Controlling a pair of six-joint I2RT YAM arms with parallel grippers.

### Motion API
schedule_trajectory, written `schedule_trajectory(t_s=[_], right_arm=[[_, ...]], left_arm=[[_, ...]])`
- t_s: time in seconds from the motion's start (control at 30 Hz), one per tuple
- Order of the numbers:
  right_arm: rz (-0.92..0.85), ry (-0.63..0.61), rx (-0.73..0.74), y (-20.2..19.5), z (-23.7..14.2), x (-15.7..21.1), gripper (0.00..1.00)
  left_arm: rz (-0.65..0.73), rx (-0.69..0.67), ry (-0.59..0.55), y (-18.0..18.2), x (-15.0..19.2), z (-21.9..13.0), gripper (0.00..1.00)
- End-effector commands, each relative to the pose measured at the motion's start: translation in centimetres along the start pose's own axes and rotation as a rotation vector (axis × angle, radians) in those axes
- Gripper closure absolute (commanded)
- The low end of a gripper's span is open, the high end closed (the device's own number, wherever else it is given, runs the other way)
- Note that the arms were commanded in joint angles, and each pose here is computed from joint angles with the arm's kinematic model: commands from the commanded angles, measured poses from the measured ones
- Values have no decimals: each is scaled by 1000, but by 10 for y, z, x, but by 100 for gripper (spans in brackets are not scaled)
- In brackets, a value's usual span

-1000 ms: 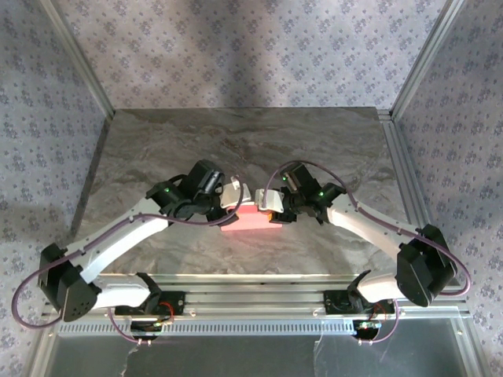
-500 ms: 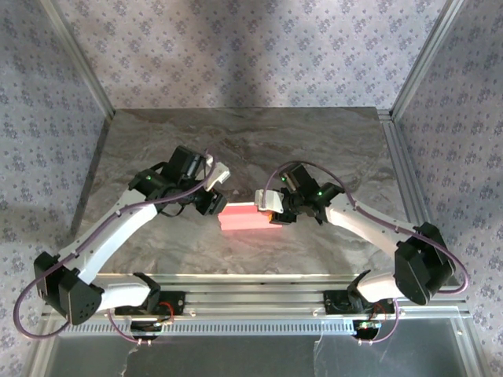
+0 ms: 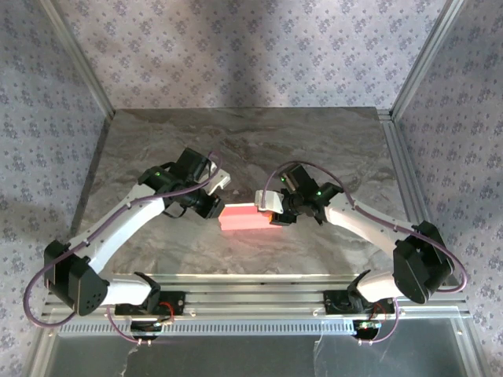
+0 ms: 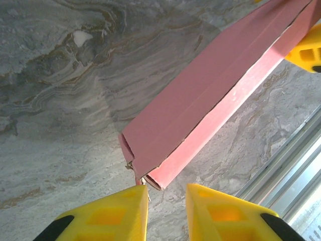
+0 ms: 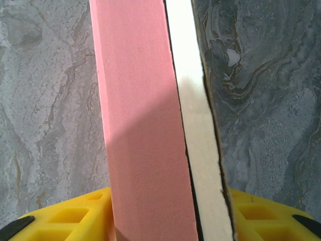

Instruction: Fold the paper box

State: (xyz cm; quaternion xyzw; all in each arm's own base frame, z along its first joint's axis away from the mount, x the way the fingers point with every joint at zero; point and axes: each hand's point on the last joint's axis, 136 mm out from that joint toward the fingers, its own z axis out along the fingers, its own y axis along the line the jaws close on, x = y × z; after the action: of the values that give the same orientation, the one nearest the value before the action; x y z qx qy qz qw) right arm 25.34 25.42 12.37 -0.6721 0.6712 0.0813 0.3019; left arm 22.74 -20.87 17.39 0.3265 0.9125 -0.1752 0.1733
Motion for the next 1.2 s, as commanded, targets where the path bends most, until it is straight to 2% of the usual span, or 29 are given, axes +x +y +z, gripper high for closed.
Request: schedule_trajectory(t_s=[0.0,0.33,0.67,0.97,1.17], right_arm=[[23,10,-7,-2,-3,-1,51],[33,8,-10,-2,-2,0,51],[44,6,-9,-3,-3,-1,52],[50,4,-15,-2,-4,-1,53],[50,3,-12,-2,-4,-1,53]], left_arm=[[-6,-23,31,6,8,7,74],[-5,-86,14,16,6,4,72],[-48,-63,-11,12,-5,4,78],[-44,-67,-35,13,-14,1,73],[-40,-45,-30,9,-19,4,84]])
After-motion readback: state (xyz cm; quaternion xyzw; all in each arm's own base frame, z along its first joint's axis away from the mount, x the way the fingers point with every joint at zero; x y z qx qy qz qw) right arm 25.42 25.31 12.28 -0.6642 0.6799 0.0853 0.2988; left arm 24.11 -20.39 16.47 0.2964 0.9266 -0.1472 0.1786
